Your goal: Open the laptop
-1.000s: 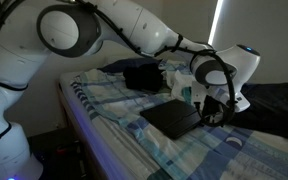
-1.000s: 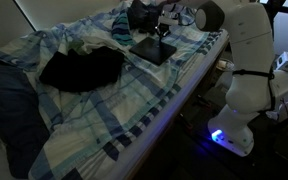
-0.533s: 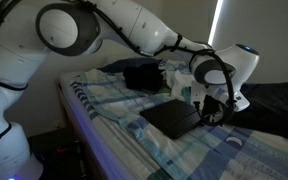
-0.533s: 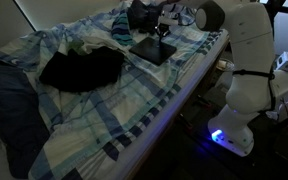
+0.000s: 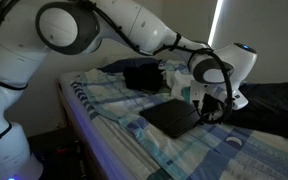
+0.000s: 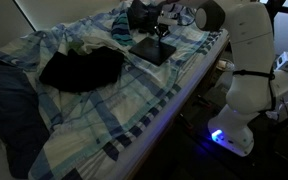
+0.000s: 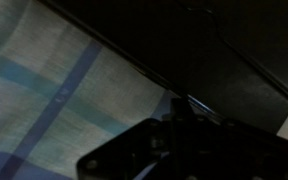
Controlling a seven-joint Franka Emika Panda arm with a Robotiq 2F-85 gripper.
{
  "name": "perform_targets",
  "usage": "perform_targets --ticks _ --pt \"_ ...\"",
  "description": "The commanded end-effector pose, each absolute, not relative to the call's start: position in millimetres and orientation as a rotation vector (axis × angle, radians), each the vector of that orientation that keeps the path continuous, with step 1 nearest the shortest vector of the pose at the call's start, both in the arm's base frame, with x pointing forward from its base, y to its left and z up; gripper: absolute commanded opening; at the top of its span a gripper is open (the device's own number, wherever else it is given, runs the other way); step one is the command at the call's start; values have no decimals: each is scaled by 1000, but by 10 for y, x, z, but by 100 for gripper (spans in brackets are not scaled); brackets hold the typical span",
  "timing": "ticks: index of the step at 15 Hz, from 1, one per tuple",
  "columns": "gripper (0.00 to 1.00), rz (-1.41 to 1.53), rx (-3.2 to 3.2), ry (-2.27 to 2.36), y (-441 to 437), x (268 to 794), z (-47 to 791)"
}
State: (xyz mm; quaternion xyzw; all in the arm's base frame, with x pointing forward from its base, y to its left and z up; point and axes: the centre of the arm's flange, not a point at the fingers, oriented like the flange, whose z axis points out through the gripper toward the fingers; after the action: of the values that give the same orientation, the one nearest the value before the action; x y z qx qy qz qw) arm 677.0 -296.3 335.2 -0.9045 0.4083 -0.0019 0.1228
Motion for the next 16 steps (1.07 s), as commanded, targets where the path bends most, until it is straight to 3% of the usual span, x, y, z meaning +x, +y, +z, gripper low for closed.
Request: perform_targets --ticks 1,16 --pt "0 -14 -2620 1197 -2728 6675 3466" --pt "0 -86 -2623 1173 -2587 6640 3742"
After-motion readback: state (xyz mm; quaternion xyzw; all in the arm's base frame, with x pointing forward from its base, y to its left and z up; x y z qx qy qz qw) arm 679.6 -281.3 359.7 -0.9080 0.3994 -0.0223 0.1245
